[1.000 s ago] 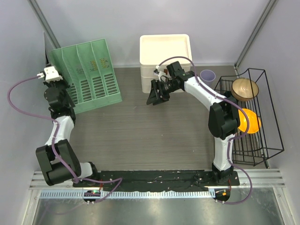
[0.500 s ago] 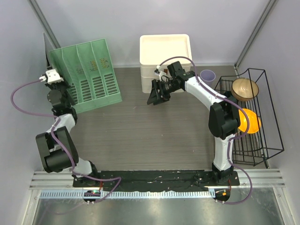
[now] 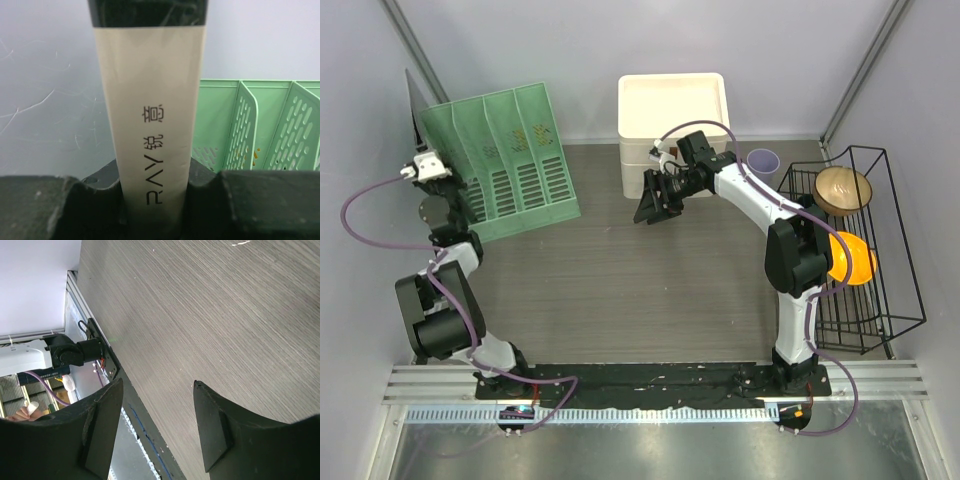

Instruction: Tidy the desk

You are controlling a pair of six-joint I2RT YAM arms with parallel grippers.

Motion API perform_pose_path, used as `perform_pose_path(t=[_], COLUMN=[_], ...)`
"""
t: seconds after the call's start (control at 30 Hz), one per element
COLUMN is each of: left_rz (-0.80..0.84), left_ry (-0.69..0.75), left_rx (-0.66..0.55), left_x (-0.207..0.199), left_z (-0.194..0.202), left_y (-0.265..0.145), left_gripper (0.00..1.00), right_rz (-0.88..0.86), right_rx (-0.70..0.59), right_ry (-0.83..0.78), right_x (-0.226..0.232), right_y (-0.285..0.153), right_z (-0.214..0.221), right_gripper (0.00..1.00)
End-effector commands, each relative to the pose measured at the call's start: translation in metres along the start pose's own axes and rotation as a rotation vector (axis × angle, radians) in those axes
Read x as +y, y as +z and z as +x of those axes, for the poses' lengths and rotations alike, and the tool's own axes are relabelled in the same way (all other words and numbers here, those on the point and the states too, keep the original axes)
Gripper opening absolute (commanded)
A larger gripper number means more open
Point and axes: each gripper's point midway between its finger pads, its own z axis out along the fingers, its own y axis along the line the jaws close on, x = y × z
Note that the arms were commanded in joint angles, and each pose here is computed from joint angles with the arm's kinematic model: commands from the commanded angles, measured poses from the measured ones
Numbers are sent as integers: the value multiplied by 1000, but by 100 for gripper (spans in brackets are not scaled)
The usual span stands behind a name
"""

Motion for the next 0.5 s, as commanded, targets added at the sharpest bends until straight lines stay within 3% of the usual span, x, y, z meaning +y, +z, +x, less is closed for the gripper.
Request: perform_pose_path(t=[0.0, 0.47], left_rz=[25, 58], left_ry=[-2, 17], left_rx=[-225, -128], left_x=[-1, 1], left_z=[-53, 0], left_y=[5, 1], left_gripper=[0, 0], right_rz=[-30, -27], right_rx=[-26, -20], right_ry=[-39, -34], right_x=[7, 2], right_y=[-5, -3], right_z=[-8, -6], right_gripper=[64, 63])
